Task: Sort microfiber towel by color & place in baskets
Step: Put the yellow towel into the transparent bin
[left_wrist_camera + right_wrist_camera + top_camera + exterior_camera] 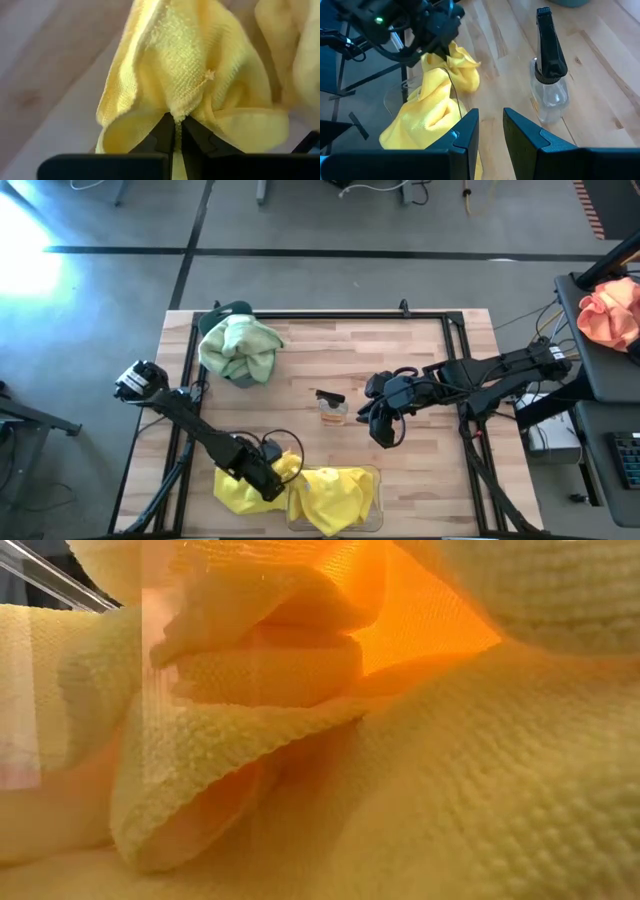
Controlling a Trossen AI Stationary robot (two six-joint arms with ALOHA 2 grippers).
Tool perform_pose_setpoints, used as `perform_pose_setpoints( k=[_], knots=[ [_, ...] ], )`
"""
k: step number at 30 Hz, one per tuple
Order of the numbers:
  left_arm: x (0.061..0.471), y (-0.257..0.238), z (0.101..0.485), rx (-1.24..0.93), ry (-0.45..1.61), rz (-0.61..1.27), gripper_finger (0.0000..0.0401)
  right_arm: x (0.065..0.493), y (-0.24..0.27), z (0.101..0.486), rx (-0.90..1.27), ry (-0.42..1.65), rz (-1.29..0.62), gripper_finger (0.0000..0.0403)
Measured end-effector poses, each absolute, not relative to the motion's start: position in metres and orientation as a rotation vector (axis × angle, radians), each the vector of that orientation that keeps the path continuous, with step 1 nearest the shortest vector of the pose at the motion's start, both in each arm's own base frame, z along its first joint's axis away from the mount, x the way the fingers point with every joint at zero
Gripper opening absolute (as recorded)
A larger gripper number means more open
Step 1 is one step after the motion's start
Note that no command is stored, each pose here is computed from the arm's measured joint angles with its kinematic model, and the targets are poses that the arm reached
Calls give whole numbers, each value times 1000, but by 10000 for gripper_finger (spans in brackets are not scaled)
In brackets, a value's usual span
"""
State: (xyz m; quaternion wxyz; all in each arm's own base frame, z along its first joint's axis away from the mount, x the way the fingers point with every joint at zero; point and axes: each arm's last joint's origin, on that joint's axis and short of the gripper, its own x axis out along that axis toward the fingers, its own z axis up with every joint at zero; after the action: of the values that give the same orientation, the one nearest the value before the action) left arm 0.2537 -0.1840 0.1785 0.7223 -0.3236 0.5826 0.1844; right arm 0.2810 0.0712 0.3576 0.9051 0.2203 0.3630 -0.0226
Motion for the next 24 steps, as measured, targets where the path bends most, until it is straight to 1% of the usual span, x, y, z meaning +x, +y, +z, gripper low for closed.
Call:
perform_pose_setpoints(
  k=[6, 10, 15, 19, 24],
  knots=[
    [261, -186, 233, -580, 1259, 475, 2, 281, 71, 358, 451, 750, -45, 82],
    [268, -186, 278, -528, 1132, 500, 2, 281, 71, 358, 442, 750, -42, 82],
    [276, -187, 327, -501, 936, 483, 2, 281, 71, 358, 435, 750, -39, 82],
    [282, -189, 353, -490, 827, 457, 2, 281, 71, 357, 427, 751, -37, 82],
    [296, -196, 374, -484, 741, 421, 2, 280, 71, 356, 421, 769, -42, 82]
  ],
)
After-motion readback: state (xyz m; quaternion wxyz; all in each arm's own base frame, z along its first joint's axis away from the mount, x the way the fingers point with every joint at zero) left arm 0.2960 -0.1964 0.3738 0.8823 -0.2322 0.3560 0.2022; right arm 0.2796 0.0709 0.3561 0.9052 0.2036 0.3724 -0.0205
